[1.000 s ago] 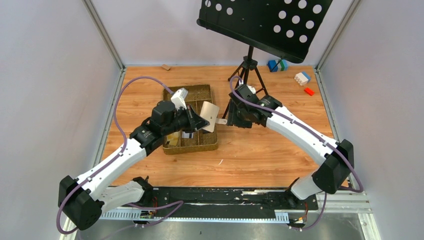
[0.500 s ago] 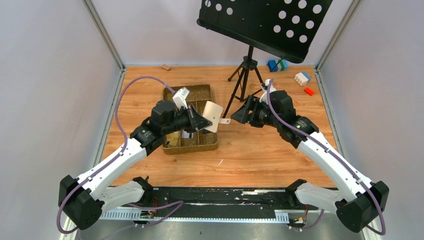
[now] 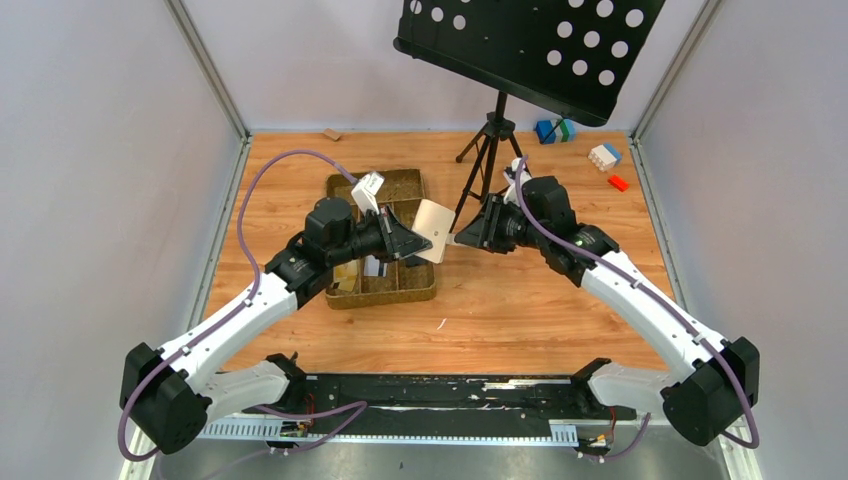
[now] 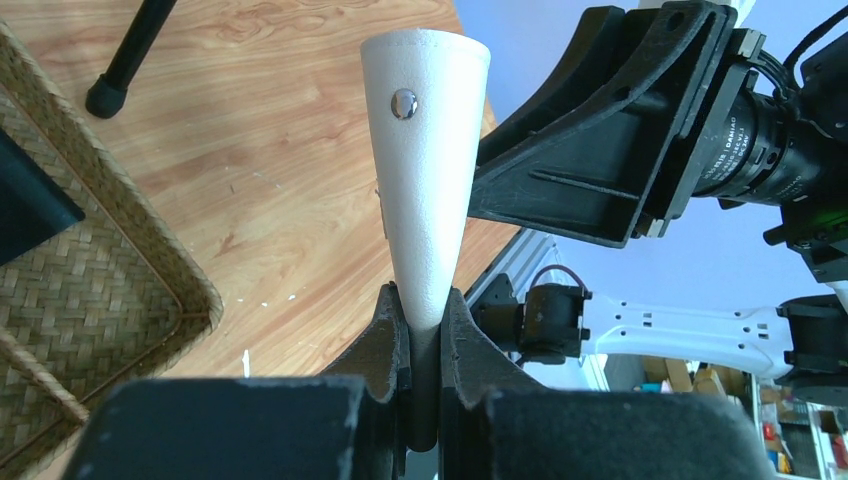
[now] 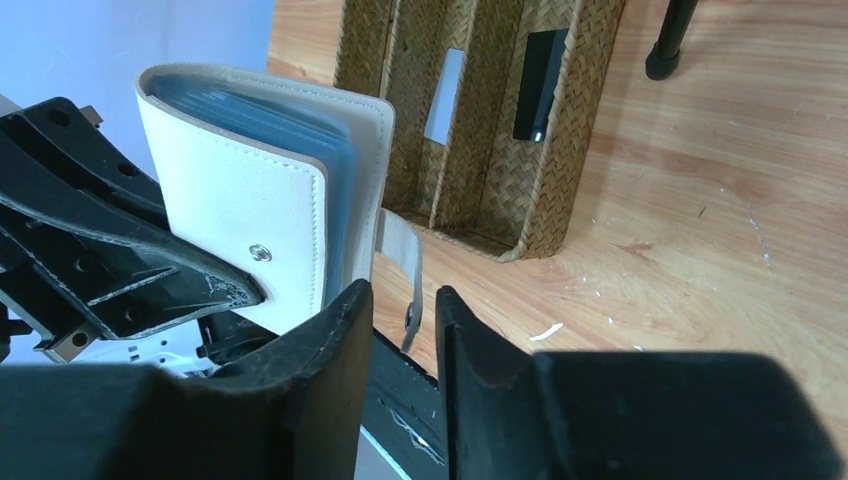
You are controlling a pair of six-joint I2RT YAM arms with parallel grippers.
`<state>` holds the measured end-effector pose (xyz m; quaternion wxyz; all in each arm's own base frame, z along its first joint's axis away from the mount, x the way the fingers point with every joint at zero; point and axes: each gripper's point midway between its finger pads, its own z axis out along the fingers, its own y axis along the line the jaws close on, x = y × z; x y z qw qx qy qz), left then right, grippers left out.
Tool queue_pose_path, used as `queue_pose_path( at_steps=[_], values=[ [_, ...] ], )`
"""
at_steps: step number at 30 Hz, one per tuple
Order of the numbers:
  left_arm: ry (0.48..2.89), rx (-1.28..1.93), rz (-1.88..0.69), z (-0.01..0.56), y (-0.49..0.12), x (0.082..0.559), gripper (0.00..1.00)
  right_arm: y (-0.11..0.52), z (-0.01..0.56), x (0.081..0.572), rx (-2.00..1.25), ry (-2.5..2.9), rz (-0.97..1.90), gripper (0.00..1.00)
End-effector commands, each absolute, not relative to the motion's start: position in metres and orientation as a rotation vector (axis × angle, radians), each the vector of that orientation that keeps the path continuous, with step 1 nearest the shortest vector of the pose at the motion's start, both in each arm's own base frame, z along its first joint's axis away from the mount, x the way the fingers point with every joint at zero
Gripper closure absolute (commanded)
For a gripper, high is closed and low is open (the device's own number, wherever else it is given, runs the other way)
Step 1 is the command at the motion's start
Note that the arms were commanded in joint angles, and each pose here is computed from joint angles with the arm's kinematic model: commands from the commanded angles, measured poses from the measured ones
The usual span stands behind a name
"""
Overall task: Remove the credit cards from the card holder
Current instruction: Open the card holder.
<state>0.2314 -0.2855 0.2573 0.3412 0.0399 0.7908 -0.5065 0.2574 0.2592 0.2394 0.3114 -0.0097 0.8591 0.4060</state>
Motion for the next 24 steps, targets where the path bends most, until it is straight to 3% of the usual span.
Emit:
queue_pose_path(
  at_steps=[1,6,13,24],
  values=[
    [1.957,0.141,-1.348,0.287,-0.288,0.235,1.0,0.262,0.259,0.265,-0.014,2.224,1.086,0.74],
    [2.012,0.141,-1.277,0.273,-0.283,0.237,0.98,0.261,0.261,0.263,-0.02,2.221,1.09,0.99],
    [2.118,0.152,-1.149,0.245,-0.274,0.241,0.6,0.265,0.275,0.252,-0.078,2.186,1.155,1.0],
    [2.209,0.209,-1.152,0.221,-0.282,0.238,0.25,0.268,0.293,0.24,-0.13,2.161,1.217,1.0]
  ],
)
